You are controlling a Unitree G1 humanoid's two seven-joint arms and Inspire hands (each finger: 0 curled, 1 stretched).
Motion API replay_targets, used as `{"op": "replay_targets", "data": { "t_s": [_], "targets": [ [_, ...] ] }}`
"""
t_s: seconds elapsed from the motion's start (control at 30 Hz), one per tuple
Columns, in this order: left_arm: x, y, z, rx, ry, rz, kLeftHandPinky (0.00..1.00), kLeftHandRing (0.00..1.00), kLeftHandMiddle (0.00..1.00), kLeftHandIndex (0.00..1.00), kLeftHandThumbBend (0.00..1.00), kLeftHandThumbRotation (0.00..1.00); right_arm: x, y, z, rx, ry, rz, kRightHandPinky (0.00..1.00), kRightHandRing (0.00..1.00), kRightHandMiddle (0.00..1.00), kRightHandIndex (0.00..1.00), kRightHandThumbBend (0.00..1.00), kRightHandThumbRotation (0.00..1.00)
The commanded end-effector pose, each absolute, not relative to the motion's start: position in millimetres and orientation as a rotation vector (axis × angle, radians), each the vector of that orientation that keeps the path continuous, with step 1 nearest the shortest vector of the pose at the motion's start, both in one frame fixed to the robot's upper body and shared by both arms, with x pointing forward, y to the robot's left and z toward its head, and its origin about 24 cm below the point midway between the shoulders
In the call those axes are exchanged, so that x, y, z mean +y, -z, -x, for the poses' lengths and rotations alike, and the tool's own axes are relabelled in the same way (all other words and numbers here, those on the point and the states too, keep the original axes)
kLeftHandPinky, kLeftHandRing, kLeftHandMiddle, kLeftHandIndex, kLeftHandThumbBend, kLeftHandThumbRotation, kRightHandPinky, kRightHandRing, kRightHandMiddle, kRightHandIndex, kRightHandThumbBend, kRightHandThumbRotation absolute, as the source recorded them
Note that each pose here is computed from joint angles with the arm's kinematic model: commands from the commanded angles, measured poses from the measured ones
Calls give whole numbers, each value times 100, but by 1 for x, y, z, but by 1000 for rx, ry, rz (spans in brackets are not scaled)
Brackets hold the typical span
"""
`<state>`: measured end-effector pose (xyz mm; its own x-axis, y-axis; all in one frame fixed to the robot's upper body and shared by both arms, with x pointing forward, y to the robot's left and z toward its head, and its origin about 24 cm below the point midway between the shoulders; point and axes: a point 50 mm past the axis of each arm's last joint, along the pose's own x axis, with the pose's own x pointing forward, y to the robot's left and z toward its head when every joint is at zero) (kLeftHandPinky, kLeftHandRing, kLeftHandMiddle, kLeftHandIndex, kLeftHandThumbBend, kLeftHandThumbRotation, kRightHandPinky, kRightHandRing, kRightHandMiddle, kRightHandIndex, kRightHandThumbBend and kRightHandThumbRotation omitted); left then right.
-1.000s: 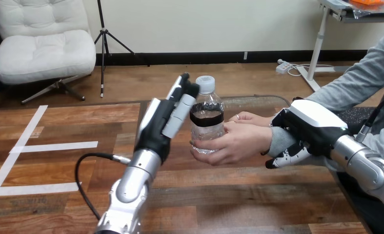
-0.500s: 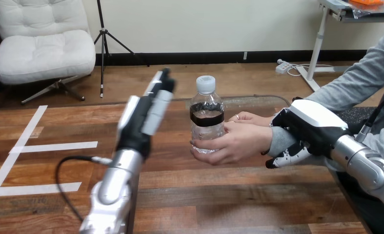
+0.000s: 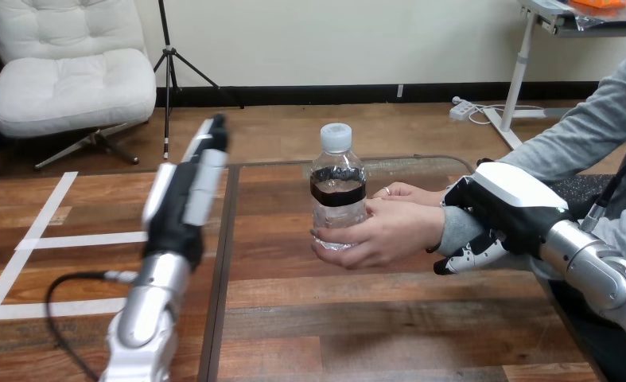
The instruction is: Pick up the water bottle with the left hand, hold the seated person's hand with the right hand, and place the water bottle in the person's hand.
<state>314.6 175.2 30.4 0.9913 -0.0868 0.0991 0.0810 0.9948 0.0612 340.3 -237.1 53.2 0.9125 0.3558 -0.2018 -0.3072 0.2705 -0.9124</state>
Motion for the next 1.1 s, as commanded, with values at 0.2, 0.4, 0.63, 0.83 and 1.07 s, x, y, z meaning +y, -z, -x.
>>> {"op": "replay_targets", "data": {
  "t_s": [0.2, 0.4, 0.63, 0.83, 1.07],
  "targets": [
    [191, -52, -313, -197, 48, -53, 100, 97, 97, 94, 91, 100, -230, -93, -360, -174, -363, 1194, 22, 27, 34, 35, 76, 0],
    [195, -52, -308, -191, 24, -65, 100, 97, 97, 94, 90, 100, -230, -93, -361, -160, -368, 1233, 32, 37, 43, 45, 79, 7],
    [197, -51, -305, -193, 2, -49, 100, 95, 95, 93, 88, 100, -230, -93, -361, -155, -380, 1273, 44, 51, 56, 57, 83, 21],
    [199, -49, -302, -189, -12, -53, 100, 94, 93, 91, 86, 100, -230, -93, -361, -145, -392, 1288, 51, 59, 63, 65, 86, 31],
    [202, -47, -299, -186, -21, -56, 100, 92, 92, 90, 84, 100, -228, -94, -361, -144, -407, 1302, 56, 65, 68, 70, 88, 40]
  ]
}}
